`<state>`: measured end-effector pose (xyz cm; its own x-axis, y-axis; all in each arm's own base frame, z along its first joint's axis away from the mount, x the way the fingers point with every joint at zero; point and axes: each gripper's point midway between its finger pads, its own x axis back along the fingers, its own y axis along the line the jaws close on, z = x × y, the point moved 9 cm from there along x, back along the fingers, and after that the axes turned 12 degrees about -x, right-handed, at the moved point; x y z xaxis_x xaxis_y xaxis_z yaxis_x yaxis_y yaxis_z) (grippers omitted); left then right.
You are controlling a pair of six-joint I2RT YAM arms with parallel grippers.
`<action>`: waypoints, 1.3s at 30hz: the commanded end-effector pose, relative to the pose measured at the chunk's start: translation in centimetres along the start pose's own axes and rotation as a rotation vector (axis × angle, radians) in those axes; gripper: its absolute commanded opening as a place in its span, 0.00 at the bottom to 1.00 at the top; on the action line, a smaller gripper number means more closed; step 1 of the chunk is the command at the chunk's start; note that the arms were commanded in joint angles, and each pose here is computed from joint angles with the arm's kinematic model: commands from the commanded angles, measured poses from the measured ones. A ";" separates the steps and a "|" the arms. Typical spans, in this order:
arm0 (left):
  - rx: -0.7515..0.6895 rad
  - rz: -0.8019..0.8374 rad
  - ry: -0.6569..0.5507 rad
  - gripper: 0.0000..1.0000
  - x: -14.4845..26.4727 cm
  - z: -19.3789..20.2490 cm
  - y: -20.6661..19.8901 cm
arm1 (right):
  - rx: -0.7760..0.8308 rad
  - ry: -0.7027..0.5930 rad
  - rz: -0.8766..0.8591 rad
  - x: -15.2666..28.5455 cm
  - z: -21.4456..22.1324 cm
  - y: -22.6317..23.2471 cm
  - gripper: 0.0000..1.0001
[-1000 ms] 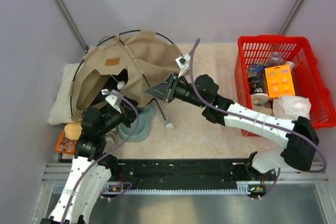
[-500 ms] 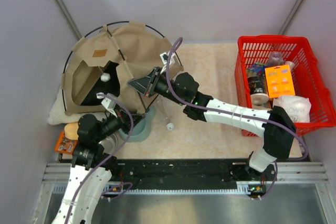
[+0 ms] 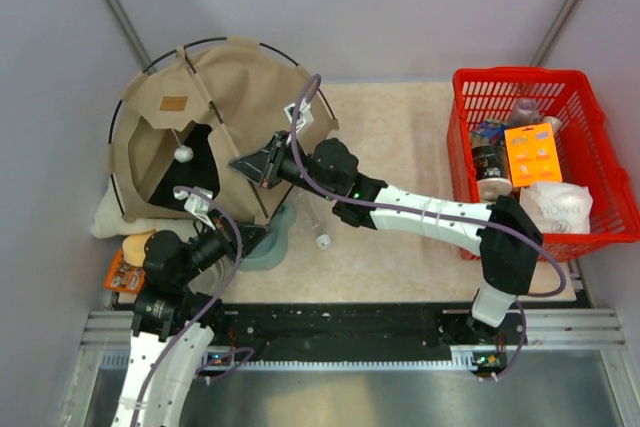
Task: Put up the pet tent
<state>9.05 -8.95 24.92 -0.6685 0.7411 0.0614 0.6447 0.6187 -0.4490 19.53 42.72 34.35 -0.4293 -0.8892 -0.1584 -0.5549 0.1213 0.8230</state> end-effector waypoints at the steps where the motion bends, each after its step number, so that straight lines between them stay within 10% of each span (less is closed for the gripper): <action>1: 0.005 0.065 0.043 0.00 1.0 0.2 -1.3 | 0.048 -0.118 -0.052 -1.6 -2.2 1.6 0.00; 25: 0.013 0.028 0.065 0.00 1.7 -1.2 -2.3 | 0.064 -0.076 0.027 -4.3 0.3 -1.4 0.00; 39: 0.553 -0.230 0.088 0.00 0.6 -3.1 -2.2 | 0.201 -0.114 0.079 -4.6 0.8 -1.6 0.00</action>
<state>9.44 -8.79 27.33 -0.7115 0.6413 0.2874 0.3137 0.6558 -0.6867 20.19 46.80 33.20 -0.4577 -0.8765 -0.1495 -0.6230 0.1962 0.7572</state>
